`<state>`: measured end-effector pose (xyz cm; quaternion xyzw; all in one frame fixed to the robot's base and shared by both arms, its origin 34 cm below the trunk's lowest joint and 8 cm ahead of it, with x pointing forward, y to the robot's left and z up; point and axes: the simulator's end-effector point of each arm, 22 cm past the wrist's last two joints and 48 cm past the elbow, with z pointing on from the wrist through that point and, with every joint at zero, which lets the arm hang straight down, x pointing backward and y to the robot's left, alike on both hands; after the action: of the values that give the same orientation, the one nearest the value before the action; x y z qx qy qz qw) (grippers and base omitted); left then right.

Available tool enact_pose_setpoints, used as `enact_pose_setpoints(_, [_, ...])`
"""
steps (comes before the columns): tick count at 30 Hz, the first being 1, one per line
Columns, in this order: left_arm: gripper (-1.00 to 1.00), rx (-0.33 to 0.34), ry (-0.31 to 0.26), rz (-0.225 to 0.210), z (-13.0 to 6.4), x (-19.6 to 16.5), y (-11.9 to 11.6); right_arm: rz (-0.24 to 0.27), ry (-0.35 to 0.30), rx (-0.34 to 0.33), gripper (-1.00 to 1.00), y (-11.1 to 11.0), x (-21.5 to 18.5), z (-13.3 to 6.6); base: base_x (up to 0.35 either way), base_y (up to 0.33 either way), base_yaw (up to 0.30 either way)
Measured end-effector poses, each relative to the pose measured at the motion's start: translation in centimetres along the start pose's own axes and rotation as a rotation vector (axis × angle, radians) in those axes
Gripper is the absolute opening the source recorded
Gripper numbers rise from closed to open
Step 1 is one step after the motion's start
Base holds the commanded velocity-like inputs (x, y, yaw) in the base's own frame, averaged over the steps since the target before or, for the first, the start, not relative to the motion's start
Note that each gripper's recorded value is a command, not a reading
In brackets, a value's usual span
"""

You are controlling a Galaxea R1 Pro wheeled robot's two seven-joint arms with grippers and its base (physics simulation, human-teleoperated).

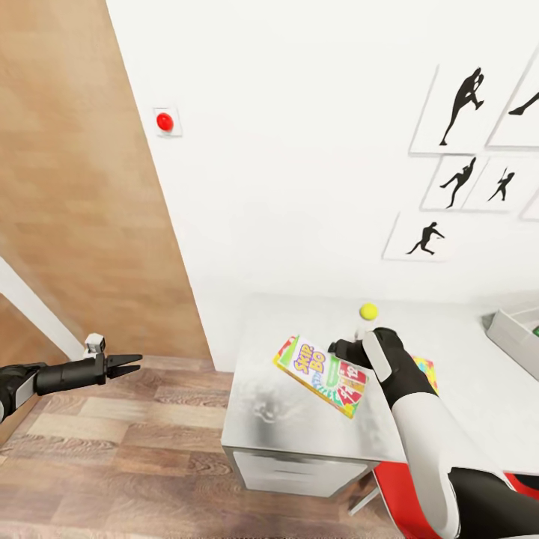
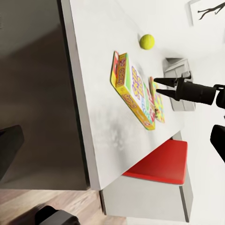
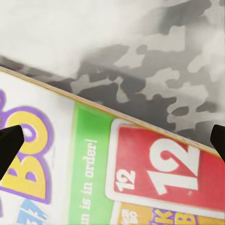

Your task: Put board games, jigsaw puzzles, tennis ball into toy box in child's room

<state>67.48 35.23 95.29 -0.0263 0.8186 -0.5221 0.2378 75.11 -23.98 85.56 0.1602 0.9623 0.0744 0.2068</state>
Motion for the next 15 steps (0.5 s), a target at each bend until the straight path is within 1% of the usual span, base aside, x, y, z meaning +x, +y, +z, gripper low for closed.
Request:
enact_pose_setpoints(11, [1.0, -0.005, 0.007, -0.013, 0.25, 0.39, 0.71, -0.003, 0.014, 0.007, 1.0, -0.29, 0.56, 0.76, 0.0, 0.0, 0.0])
enact_pose_setpoints(15, [1.0, -0.004, 0.007, -0.013, 0.26, 0.39, 0.73, -0.004, 0.015, 0.008, 1.0, -0.32, 0.62, 0.8, 0.0, 0.05, 0.0])
